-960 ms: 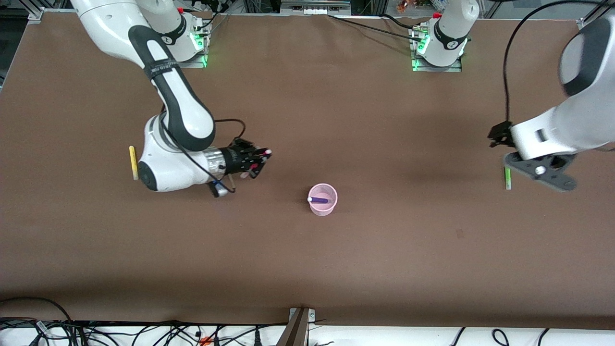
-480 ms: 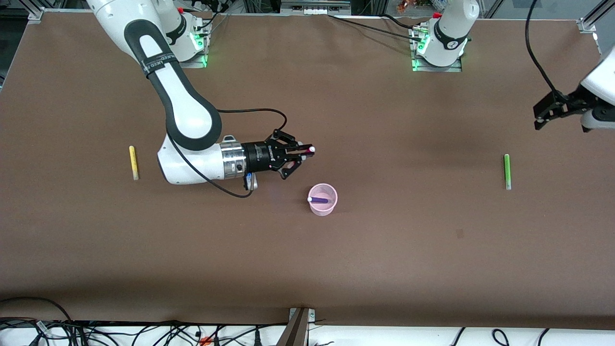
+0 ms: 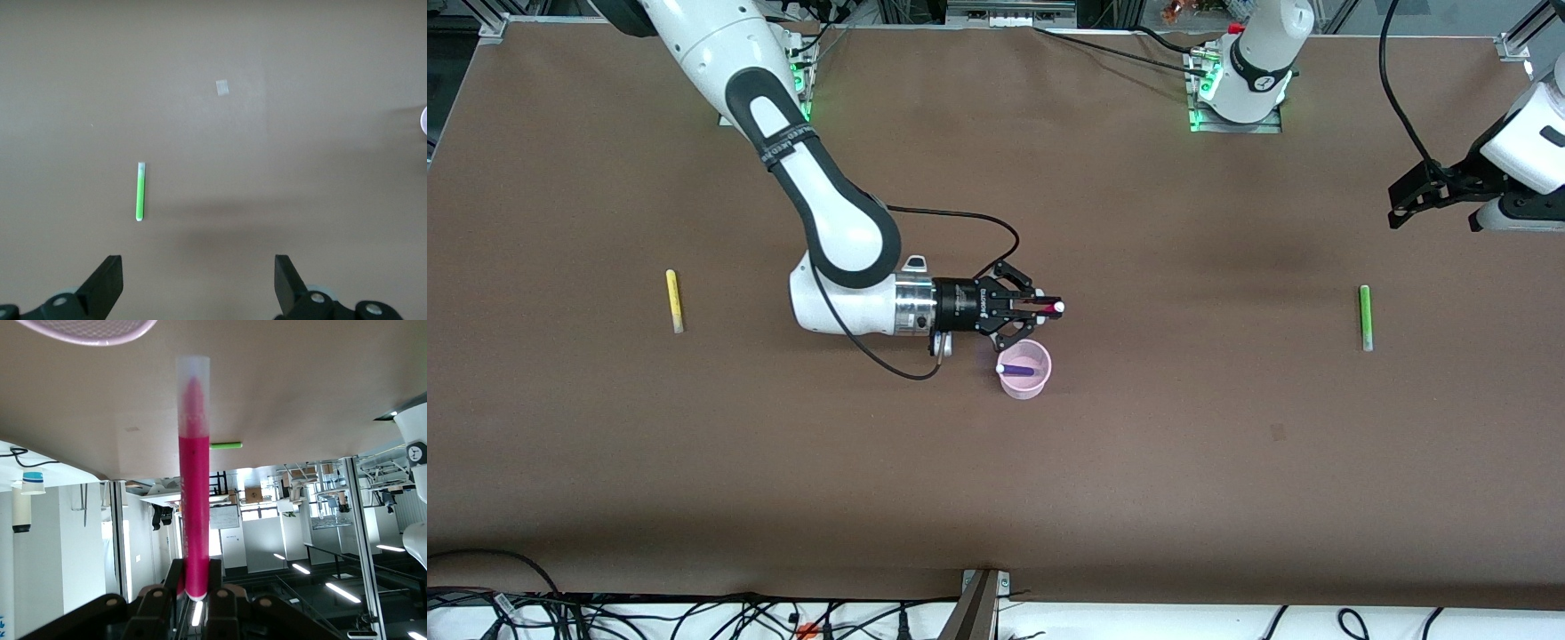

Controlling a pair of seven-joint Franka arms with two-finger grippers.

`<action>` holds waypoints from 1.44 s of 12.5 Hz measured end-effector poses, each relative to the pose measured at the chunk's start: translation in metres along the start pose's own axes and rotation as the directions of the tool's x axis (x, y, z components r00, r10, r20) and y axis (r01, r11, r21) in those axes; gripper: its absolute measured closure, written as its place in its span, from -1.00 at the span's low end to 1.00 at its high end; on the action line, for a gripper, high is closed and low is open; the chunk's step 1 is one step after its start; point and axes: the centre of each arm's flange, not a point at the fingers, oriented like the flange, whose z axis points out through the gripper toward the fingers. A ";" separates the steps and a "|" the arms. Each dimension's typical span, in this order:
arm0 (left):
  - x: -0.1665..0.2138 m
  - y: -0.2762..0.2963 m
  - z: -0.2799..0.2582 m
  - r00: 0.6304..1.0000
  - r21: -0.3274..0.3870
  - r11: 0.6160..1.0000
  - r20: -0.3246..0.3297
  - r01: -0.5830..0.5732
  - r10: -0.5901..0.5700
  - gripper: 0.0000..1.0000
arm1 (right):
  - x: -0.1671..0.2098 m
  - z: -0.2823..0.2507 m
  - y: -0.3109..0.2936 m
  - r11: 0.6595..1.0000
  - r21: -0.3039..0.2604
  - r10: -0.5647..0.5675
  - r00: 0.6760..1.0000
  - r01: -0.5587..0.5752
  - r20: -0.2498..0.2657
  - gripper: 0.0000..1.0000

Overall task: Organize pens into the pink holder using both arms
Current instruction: 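Carry the pink marker over the cup while the left gripper withdraws, then lower the pink marker into the cup and open the right gripper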

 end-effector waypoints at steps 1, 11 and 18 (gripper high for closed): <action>0.002 0.003 0.000 1.000 0.000 1.000 0.007 -0.006 0.006 -1.00 | 0.003 0.002 -0.004 1.000 0.008 -0.001 1.000 0.001 -0.001 0.66; 0.010 0.017 0.000 0.999 0.001 1.000 0.017 -0.030 0.030 -1.00 | 0.020 0.007 -0.041 0.994 0.073 -0.082 0.997 0.081 0.004 0.66; 0.009 0.016 0.001 0.999 0.001 1.000 0.024 -0.029 0.029 -1.00 | 0.065 0.022 -0.038 0.992 0.059 -0.106 0.994 0.107 -0.031 0.66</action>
